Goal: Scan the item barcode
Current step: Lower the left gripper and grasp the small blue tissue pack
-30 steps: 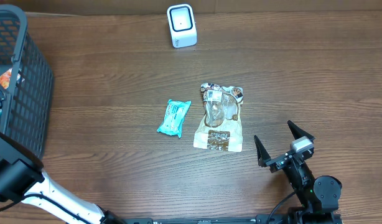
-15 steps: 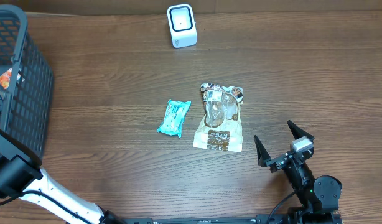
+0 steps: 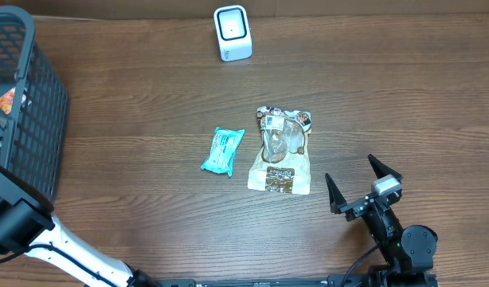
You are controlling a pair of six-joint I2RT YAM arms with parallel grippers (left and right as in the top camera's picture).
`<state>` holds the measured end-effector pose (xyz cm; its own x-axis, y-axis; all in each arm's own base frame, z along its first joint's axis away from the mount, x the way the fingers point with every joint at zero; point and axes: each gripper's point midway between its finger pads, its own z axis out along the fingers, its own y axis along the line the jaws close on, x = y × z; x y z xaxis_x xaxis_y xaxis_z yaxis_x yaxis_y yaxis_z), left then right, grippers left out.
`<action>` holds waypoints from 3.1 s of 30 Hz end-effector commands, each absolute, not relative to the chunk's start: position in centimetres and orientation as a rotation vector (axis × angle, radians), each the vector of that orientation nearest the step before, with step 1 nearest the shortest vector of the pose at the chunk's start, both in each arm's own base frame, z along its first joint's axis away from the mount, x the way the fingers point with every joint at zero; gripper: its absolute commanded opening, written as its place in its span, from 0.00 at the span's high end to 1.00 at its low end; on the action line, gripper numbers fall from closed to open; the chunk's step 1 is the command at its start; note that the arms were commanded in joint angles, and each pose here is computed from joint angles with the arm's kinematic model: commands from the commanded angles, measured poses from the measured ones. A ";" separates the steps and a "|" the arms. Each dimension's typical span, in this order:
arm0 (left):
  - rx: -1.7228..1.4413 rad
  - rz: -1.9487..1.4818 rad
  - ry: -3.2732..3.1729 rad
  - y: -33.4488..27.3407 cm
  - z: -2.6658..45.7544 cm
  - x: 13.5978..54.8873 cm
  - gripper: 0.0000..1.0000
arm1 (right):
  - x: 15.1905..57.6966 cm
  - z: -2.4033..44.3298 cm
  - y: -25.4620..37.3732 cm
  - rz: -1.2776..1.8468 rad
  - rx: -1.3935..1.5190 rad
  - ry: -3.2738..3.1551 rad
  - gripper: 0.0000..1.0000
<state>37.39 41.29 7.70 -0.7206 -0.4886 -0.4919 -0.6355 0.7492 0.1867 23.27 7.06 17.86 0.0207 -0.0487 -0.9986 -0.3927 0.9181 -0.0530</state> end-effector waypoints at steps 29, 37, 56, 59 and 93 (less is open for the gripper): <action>-1.136 0.481 2.327 39.7 14.7 35.8 0.96 | 23.2 17.7 7.1 0.283 -0.357 1.531 0.00; -1.080 0.414 2.001 36.3 29.6 34.5 0.96 | 23.2 17.7 7.1 0.283 -0.356 1.531 0.00; -1.275 0.415 2.214 38.1 18.5 34.4 0.37 | 23.2 17.7 7.1 0.283 -0.356 1.531 0.00; -1.310 0.426 2.274 38.6 15.2 34.4 0.34 | 23.2 17.7 7.1 0.283 -0.356 1.531 0.00; -1.361 0.428 2.398 40.3 3.9 35.7 0.96 | 23.2 17.7 7.1 0.283 -0.357 1.530 0.00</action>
<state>35.75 40.64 4.79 -0.4634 -0.7595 -0.4565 -0.8698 0.4884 0.0702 23.27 7.06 17.86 0.0210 -0.0494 -0.9986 -0.3927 0.9181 -0.0537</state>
